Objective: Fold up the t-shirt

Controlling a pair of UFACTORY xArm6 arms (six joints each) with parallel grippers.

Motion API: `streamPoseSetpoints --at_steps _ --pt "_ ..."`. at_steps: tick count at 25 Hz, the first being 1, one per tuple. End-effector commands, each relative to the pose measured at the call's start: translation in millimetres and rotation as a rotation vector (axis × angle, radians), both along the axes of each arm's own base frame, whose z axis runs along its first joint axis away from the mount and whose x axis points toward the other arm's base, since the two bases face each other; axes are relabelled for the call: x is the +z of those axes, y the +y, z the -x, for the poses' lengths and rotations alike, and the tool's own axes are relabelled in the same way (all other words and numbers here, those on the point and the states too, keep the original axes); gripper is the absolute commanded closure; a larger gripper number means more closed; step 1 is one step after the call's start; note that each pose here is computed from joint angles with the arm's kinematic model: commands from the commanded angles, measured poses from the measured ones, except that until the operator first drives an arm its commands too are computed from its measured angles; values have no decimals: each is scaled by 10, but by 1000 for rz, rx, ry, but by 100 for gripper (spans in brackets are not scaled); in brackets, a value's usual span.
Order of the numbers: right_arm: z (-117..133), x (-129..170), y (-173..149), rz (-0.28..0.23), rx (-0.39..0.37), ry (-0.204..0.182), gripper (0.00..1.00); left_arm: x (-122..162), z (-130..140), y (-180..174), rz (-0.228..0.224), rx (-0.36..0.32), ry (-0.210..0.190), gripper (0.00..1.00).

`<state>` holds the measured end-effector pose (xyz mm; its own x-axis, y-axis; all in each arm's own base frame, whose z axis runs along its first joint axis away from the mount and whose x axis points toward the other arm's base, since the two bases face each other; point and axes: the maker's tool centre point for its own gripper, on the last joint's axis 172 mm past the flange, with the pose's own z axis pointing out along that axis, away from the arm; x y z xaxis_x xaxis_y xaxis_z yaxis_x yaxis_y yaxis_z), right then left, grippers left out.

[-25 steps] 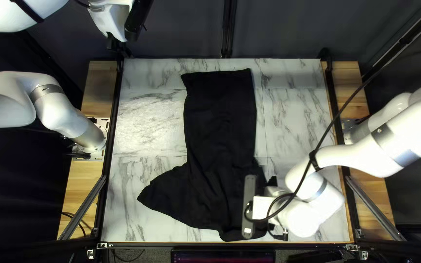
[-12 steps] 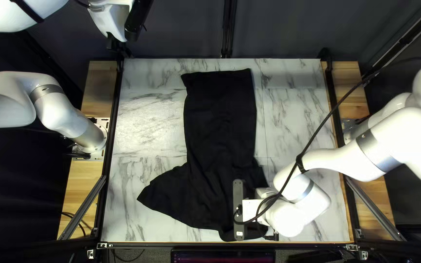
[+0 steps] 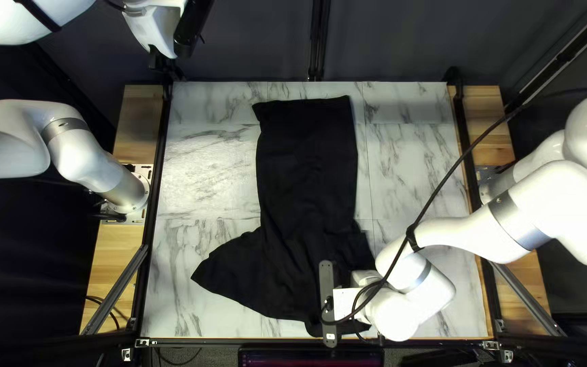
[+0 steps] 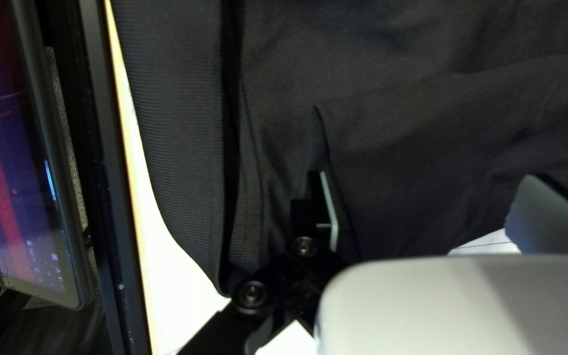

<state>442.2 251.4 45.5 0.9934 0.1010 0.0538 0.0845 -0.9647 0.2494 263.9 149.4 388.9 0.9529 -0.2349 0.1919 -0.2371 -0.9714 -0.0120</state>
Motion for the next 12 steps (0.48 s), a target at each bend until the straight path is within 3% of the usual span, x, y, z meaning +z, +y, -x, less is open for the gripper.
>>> streamPoseSetpoints --at_steps 1,7,12 --pt "-49 24 -78 1 0 -3 0 0 0 0 0 0 0 0" --pt "-284 181 -78 16 10 -21 0 0 0 0 0 0 0 0" --pt "-298 176 16 28 16 -27 0 0 0 0 0 0 0 0"
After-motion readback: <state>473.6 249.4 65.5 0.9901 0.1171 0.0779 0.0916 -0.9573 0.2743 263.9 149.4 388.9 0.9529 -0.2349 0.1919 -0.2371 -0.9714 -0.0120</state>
